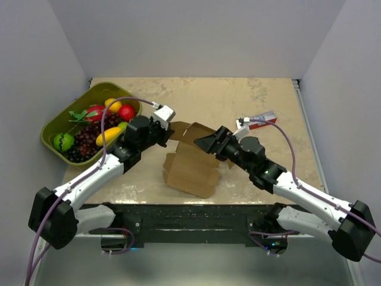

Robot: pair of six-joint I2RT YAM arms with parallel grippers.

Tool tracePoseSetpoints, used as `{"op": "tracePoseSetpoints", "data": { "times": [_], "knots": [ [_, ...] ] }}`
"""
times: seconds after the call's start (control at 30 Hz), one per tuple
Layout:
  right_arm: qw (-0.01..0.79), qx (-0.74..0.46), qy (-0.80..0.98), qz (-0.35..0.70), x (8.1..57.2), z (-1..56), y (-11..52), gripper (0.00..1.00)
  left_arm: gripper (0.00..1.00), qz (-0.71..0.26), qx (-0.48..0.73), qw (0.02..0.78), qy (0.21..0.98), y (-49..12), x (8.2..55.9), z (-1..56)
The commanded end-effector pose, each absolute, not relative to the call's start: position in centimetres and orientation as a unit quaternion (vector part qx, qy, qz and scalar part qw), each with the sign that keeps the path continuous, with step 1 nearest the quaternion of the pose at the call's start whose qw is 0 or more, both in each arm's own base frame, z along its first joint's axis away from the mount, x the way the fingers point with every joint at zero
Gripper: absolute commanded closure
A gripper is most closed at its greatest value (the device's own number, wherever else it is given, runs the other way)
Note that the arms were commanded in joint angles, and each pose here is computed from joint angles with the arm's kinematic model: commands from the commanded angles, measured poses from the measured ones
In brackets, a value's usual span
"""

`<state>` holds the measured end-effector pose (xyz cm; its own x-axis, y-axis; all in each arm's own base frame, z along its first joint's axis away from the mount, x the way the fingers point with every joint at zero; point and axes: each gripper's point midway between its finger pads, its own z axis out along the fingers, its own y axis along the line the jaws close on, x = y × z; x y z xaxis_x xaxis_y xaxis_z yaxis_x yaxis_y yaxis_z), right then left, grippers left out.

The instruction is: Fold the paper box

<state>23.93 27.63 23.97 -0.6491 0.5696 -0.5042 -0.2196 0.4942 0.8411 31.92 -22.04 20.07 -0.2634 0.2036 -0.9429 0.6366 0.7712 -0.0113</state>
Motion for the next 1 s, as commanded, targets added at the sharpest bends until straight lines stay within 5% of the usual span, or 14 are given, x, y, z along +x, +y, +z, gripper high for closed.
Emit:
{"op": "tracePoseSetpoints", "data": {
  "times": [0.0,0.33,0.97],
  "knots": [
    [0.387,0.199,0.702,0.564,24.4,28.8,27.8,0.11,1.0,-0.2,0.261,0.582,0.743,-22.3,32.3,22.5],
    [0.4,0.333,0.651,0.553,27.9,27.4,25.3,0.02,1.0,-0.197,0.281,0.596,0.725,-23.0,31.5,22.8],
    [0.369,0.464,0.603,0.534,31.4,22.5,20.9,0.17,1.0,-0.192,0.29,0.614,0.708,-23.2,30.7,23.6]
  ]
}}
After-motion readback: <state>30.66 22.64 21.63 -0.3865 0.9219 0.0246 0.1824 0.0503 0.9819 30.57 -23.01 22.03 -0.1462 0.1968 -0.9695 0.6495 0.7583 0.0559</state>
